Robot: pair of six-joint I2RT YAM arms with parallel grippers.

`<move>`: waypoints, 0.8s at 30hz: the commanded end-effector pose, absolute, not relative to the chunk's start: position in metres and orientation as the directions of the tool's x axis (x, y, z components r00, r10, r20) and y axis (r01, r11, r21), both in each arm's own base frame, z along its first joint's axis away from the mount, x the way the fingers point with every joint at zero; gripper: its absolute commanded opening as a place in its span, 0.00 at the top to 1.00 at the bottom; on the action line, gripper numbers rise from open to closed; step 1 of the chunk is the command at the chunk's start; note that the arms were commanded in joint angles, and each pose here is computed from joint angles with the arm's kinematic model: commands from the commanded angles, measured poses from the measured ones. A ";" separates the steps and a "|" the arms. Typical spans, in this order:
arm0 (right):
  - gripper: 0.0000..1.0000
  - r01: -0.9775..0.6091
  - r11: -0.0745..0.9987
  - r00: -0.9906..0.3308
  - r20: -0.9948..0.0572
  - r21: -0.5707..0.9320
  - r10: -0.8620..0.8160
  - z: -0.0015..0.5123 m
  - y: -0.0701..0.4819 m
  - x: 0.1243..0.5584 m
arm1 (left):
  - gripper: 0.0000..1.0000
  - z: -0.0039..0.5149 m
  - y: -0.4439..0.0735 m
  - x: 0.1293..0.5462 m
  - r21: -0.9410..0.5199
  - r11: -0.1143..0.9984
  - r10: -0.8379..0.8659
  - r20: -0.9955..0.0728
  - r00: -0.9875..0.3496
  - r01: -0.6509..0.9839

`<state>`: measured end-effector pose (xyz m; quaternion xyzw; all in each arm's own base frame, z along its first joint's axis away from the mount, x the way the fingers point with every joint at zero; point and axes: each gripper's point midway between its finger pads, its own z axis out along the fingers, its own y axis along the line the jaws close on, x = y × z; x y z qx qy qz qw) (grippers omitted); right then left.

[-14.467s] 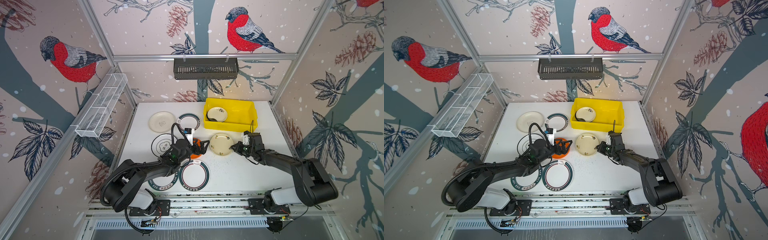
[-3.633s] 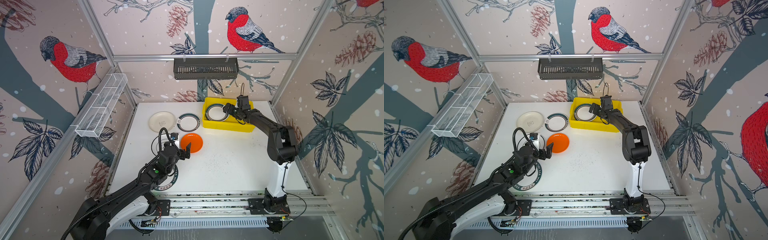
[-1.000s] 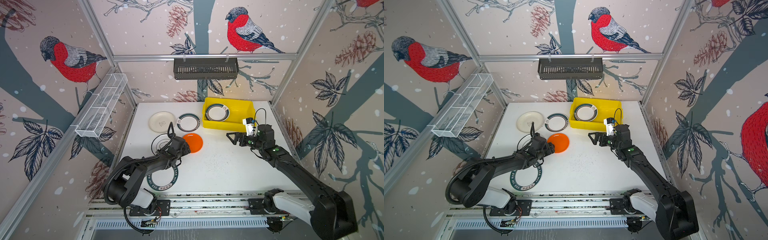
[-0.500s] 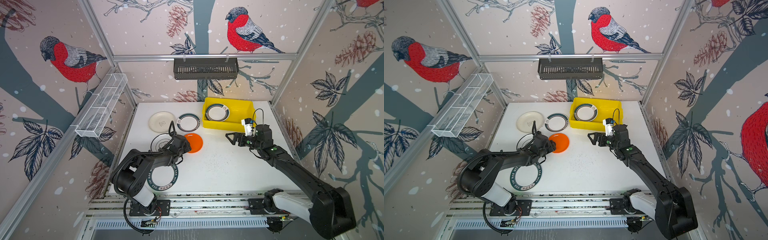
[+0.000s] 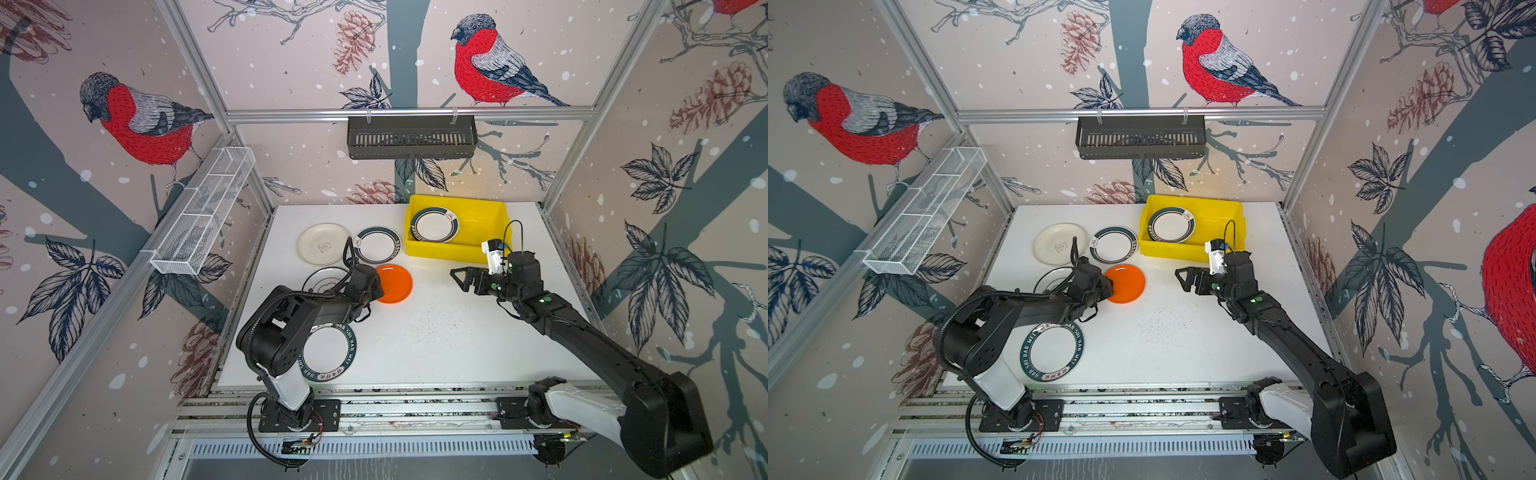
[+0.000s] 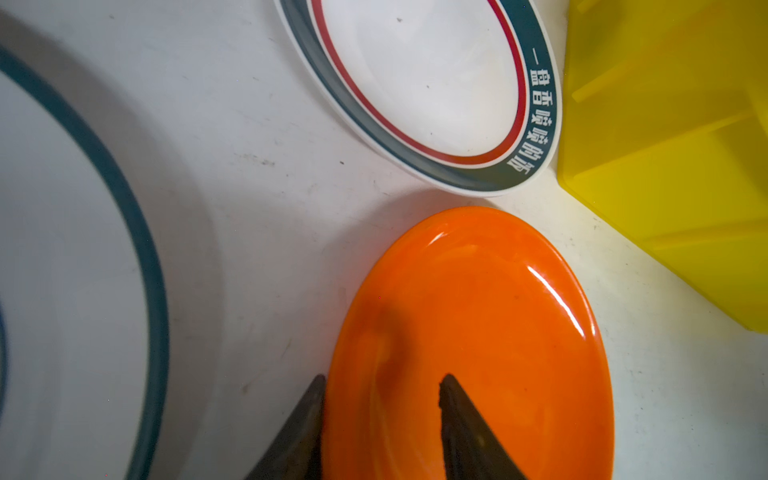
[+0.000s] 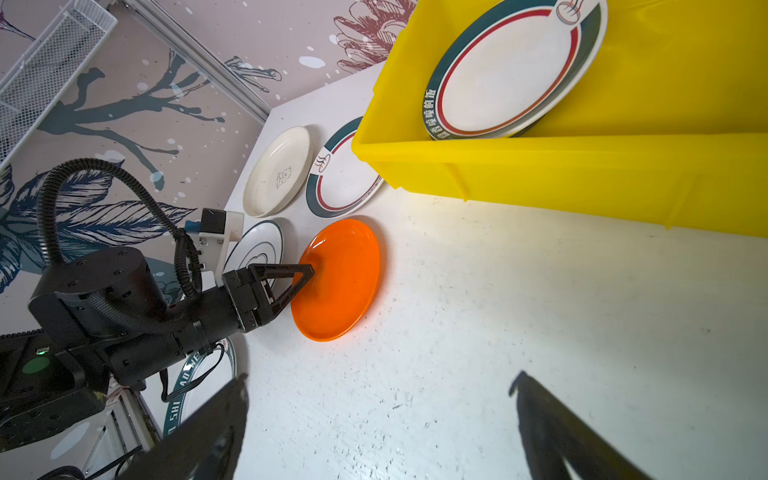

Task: Place the plates into the plastic bin on the countertop
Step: 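Close the left gripper on the orange plate's rim nearest the robot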

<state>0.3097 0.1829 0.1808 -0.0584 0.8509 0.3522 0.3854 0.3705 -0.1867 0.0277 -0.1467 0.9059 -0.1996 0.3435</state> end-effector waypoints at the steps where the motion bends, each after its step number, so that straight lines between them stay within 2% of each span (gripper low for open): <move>1: 0.00 -0.355 0.752 -0.694 -0.696 0.556 0.186 0.180 0.182 0.312 | 0.57 0.013 -0.185 0.359 -0.435 0.889 -0.378 -0.517 -0.768 -0.145; 13: 0.00 -0.320 0.773 -0.701 -0.686 0.548 0.195 0.171 0.178 0.315 | 0.73 0.014 -0.199 0.362 -0.464 0.883 -0.338 -0.518 -0.786 -0.073; 20: 0.00 -0.304 0.781 -0.701 -0.683 0.545 0.203 0.167 0.175 0.315 | 0.86 0.011 -0.204 0.363 -0.473 0.879 -0.327 -0.509 -0.797 -0.059; 24: 0.00 -0.296 0.786 -0.702 -0.681 0.543 0.207 0.166 0.174 0.315 | 0.87 0.009 -0.209 0.364 -0.486 0.873 -0.316 -0.499 -0.807 -0.041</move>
